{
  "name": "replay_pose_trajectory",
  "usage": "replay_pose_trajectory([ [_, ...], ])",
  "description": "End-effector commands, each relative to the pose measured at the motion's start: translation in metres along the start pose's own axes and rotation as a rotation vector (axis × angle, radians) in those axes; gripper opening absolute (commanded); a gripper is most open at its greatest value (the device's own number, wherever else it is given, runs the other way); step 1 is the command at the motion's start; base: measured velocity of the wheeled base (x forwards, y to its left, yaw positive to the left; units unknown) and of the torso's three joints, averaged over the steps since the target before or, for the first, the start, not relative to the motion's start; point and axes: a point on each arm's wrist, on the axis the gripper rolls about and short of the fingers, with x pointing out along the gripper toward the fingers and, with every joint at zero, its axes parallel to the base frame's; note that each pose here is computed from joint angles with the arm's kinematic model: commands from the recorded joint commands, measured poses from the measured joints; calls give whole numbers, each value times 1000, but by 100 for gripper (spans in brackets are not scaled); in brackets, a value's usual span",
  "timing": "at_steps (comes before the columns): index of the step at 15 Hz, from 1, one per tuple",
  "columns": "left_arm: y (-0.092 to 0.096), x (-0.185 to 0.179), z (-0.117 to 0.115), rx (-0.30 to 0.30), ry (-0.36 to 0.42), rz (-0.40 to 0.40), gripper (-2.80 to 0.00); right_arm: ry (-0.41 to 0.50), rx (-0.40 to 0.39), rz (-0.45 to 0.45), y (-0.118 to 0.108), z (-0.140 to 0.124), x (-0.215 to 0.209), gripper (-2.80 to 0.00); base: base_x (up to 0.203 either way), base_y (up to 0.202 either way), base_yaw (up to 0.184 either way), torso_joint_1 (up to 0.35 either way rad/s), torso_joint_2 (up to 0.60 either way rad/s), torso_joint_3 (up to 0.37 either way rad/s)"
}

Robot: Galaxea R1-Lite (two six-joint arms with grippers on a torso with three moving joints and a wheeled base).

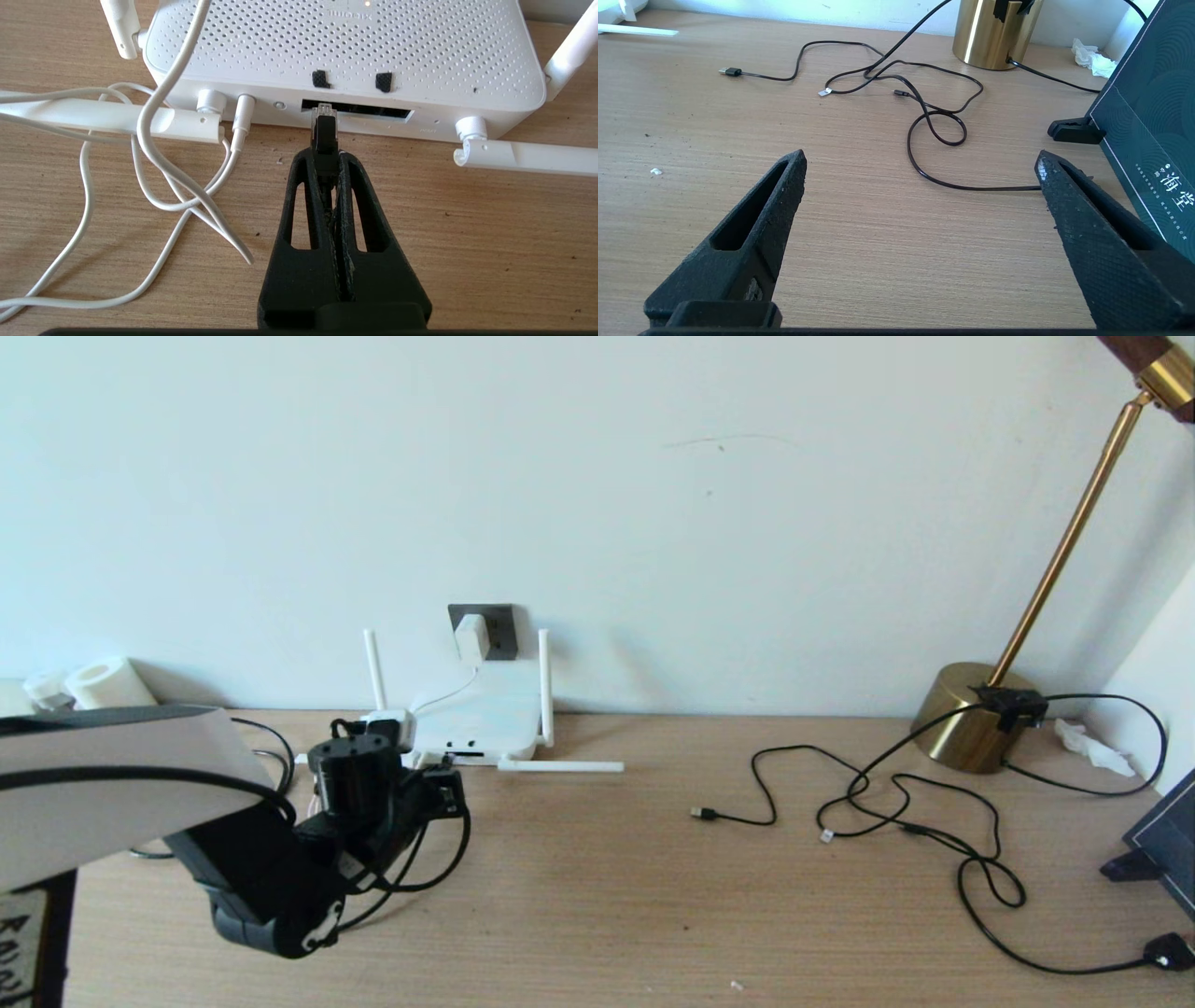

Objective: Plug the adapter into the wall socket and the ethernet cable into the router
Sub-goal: Align cable and router interface

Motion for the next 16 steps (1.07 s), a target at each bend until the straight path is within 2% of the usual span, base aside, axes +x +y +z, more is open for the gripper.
replay_pose_trajectory([
  [1,0,1,1,-3,-8,1,-280,1,-1,1,0,0,0,0,0,0,0,0,0,0],
  [16,1,7,-5,-2,3,7,-280,1,-1,1,0,0,0,0,0,0,0,0,0,0],
])
